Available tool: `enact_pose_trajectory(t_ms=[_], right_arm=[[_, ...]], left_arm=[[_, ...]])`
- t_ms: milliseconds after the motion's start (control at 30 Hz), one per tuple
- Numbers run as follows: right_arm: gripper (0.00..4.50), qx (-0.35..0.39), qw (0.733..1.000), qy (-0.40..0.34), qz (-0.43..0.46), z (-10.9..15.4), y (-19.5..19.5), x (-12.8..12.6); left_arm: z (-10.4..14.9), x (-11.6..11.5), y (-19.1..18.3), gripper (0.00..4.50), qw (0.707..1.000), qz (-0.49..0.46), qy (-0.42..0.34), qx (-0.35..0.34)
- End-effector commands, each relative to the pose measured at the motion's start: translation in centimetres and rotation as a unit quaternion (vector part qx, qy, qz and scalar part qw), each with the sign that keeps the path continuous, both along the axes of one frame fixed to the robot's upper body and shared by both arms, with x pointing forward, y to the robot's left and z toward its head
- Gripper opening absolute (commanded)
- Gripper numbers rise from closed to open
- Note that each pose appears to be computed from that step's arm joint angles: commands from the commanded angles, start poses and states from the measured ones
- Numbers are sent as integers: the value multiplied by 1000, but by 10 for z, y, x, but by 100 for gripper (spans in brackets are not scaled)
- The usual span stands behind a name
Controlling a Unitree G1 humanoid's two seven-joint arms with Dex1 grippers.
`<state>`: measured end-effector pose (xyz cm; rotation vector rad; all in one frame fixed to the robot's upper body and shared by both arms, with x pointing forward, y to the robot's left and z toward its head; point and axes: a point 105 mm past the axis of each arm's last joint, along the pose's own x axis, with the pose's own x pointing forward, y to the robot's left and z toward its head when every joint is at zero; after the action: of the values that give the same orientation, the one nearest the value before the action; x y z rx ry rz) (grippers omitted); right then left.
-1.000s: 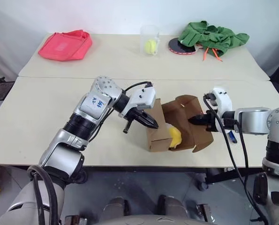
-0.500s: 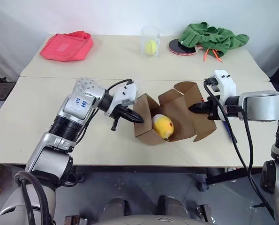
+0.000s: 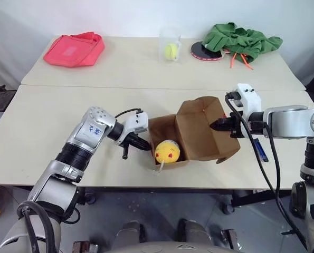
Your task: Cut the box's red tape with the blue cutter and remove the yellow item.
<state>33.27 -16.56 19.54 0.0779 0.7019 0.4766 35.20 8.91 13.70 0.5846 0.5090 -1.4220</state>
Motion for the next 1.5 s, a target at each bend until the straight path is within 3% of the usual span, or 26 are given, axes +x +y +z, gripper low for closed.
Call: enact_pose_trajectory(t_ms=[33,500,733,867,1200,1233,1500], right_arm=[[2,7,1000,12,10,-7,4,-1],[2,-26,997,63,-39,-52,7,15],[2,-39,998,15,-55,-42,8,25],[95,-51,998,-3,-45,-35,10,25],[432,-69,996,-45,-25,-8,15,26],[449,-69,996,-48,-23,-7,14,26],[449,-70,994,-85,-8,15,14,23]], left_arm=[[11,3,-6,0,1000,-5,-22,-8],[9,18,1,0,1000,3,-23,12],[8,18,1,0,1000,3,-18,5],[9,19,3,0,1000,10,-19,3],[20,32,27,0,998,63,-27,-2],[23,34,32,0,997,72,-29,-3],[47,44,75,0,988,146,-42,-17]])
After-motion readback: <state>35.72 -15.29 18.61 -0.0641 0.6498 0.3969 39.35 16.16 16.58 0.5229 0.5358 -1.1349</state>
